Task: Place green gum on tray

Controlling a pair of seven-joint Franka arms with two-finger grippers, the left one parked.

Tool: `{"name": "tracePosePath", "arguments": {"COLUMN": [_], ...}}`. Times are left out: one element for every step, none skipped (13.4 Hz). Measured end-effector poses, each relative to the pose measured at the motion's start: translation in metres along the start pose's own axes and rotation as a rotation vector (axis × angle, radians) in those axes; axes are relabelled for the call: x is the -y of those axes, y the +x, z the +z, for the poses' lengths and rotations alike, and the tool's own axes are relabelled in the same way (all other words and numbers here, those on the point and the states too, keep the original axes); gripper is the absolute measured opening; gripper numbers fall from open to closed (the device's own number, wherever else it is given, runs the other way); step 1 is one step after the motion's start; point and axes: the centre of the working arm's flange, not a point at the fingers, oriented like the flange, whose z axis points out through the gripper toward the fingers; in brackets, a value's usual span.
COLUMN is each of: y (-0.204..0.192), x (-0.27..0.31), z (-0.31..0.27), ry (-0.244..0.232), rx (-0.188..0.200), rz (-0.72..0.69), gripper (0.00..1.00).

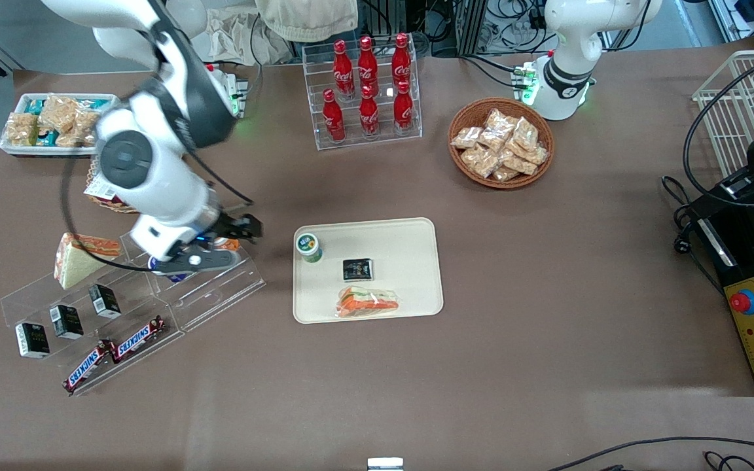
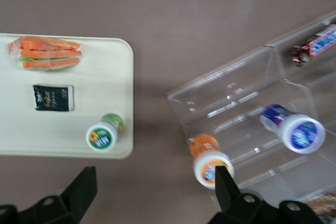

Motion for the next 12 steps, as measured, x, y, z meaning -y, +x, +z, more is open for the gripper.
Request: {"name": "tracePosePath", "arguments": {"y": [0.0,0.002,0.002,0.002,0.0,-0.003,-0.005,-0.008,-0.01,-0.011,-0.011,-0.011], "x": [-0.019,-0.043,-0.071,-0.104,-0.132,-0.155,-0.175,-0.192,-0.203,-0.208,-0.208,-0.206], "z": [-0.018,-0.031,-0.043,-0.053,-0.061,-0.067,-0.073,-0.077,-0.079,-0.081,-0.082,-0.082], "ry": [-0.001,0.0,0.001,0.004,0.007,0.009,0.01,0.011,0.011,0.011,0.011,0.011], "rx": [0.007,0.006,0.002,-0.004,-0.012,-0.021,-0.029,-0.036,-0.041,-0.044,-0.046,-0.046], "rz": [-0.006,-0.015,-0.023,-0.034,-0.043,-0.049,-0.049,-0.042,-0.035,-0.03,-0.031,-0.033], "gripper": [1.0,1.0,1.0,1.0,1.0,1.0,1.0,1.0,1.0,1.0,1.0,1.0]}}
